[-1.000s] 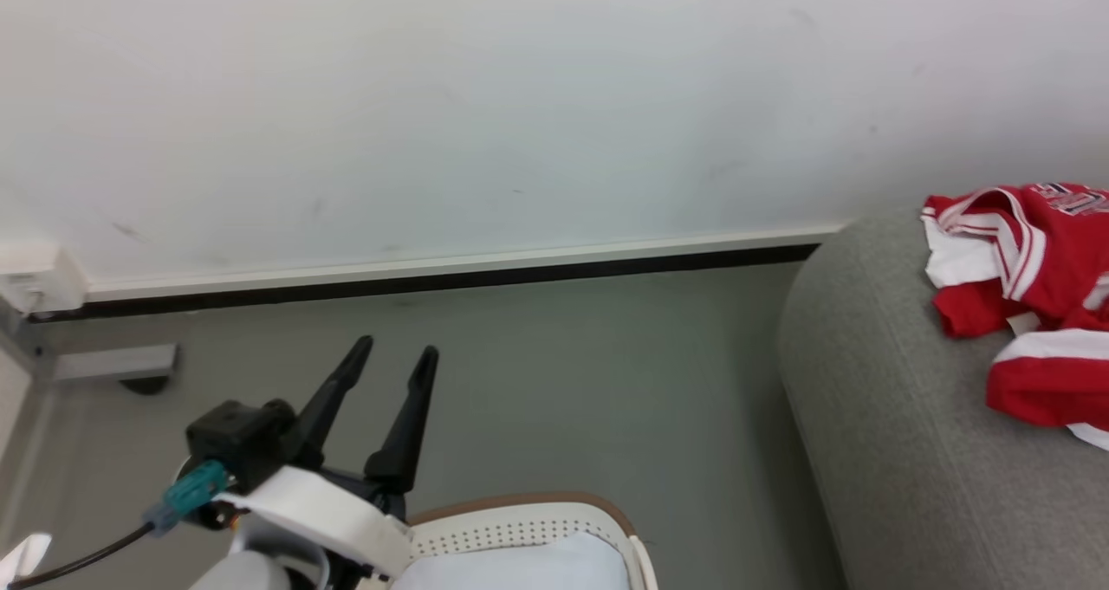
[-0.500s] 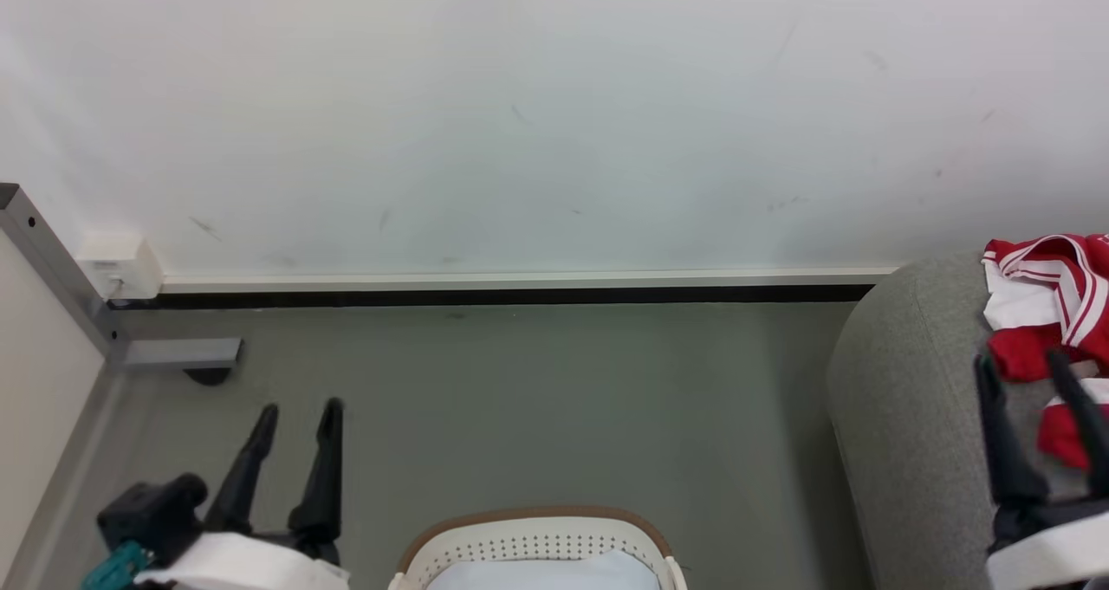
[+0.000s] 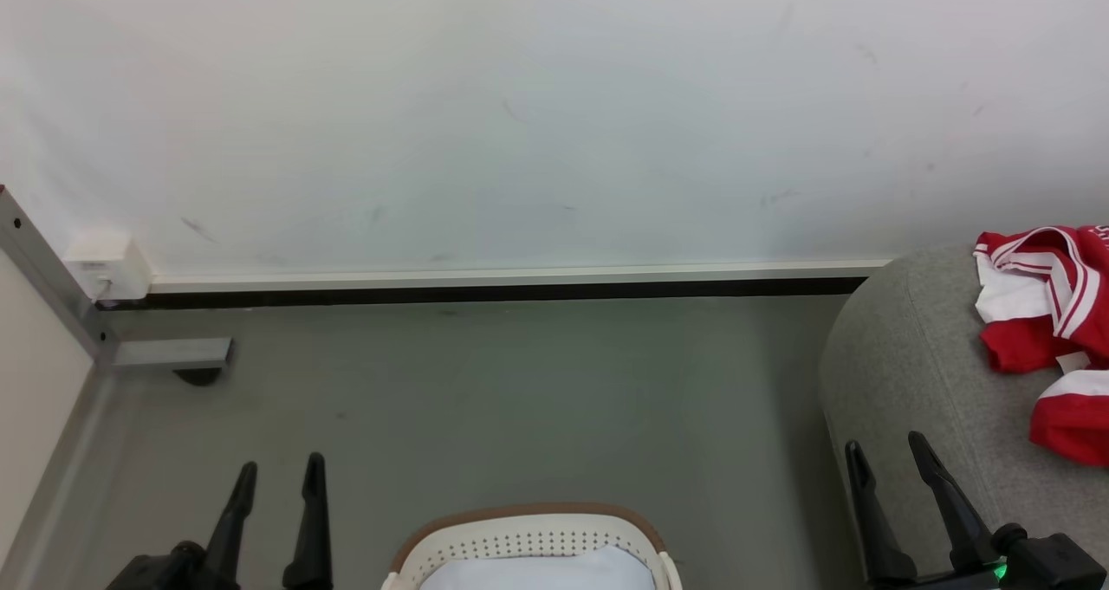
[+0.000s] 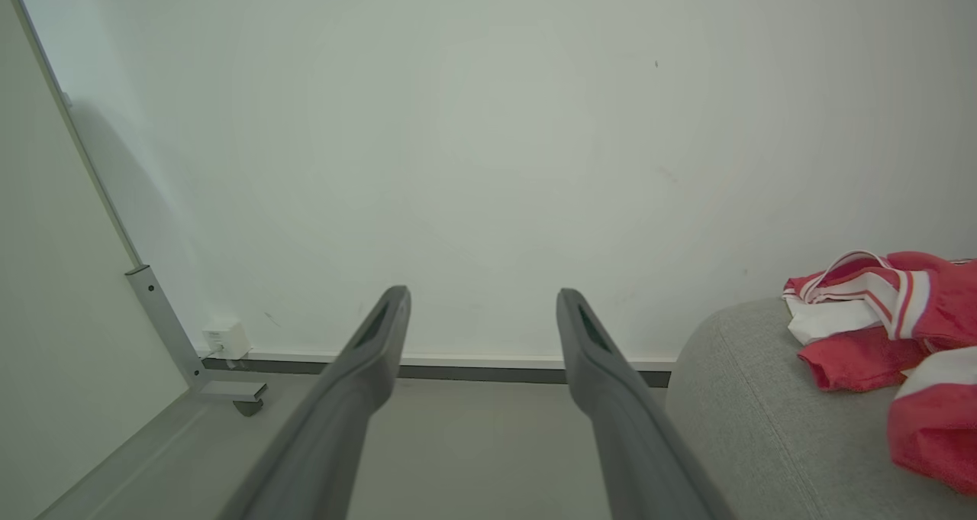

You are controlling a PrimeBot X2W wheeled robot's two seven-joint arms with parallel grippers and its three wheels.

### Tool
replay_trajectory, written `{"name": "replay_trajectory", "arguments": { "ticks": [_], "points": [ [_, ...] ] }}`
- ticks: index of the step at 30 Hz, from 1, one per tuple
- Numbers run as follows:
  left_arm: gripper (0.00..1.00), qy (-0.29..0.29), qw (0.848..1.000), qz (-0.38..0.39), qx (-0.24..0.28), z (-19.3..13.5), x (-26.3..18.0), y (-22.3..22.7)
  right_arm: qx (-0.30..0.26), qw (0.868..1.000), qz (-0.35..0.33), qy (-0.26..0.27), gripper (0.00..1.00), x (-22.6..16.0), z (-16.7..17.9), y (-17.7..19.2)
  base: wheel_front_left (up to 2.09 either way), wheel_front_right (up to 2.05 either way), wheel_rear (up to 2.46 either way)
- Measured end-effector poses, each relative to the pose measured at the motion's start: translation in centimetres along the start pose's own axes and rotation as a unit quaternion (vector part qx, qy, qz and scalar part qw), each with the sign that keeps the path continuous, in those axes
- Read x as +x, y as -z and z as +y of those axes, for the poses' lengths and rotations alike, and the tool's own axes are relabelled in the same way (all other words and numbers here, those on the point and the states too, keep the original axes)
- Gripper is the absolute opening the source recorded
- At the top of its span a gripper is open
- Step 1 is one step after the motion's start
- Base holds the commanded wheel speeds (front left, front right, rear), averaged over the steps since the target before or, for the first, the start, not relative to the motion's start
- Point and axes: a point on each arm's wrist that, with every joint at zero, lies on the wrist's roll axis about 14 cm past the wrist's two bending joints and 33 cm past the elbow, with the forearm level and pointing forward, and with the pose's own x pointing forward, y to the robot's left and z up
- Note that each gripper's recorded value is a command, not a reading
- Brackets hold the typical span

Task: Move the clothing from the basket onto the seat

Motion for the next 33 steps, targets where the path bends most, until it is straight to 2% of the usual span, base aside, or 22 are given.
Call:
{"name": "replay_trajectory", "arguments": {
  "ticks": [24,25,29,33],
  "points": [
    [1.00,0.005,1.000,0.003,-0.006,-0.1,-0.3,1.2,-0.006,1.000,-0.018,-0.022,1.00,0.9,1.5,-0.6,0.00,0.00,0.00],
    [0.00,0.004,1.000,0.005,-0.007,-0.1,-0.3,1.3,-0.005,1.000,-0.015,-0.022,0.00,0.8,1.5,-0.5,0.00,0.00,0.00],
    [0.00,-0.001,1.000,0.027,-0.014,-0.1,-0.8,2.7,0.000,1.000,0.015,-0.012,0.00,-0.2,1.1,1.5,0.00,0.00,0.00],
    [0.00,-0.013,0.998,0.042,-0.043,0.3,-1.0,3.4,0.030,0.999,0.022,0.000,0.00,-0.4,0.6,1.8,0.00,0.00,0.00]
  ]
}}
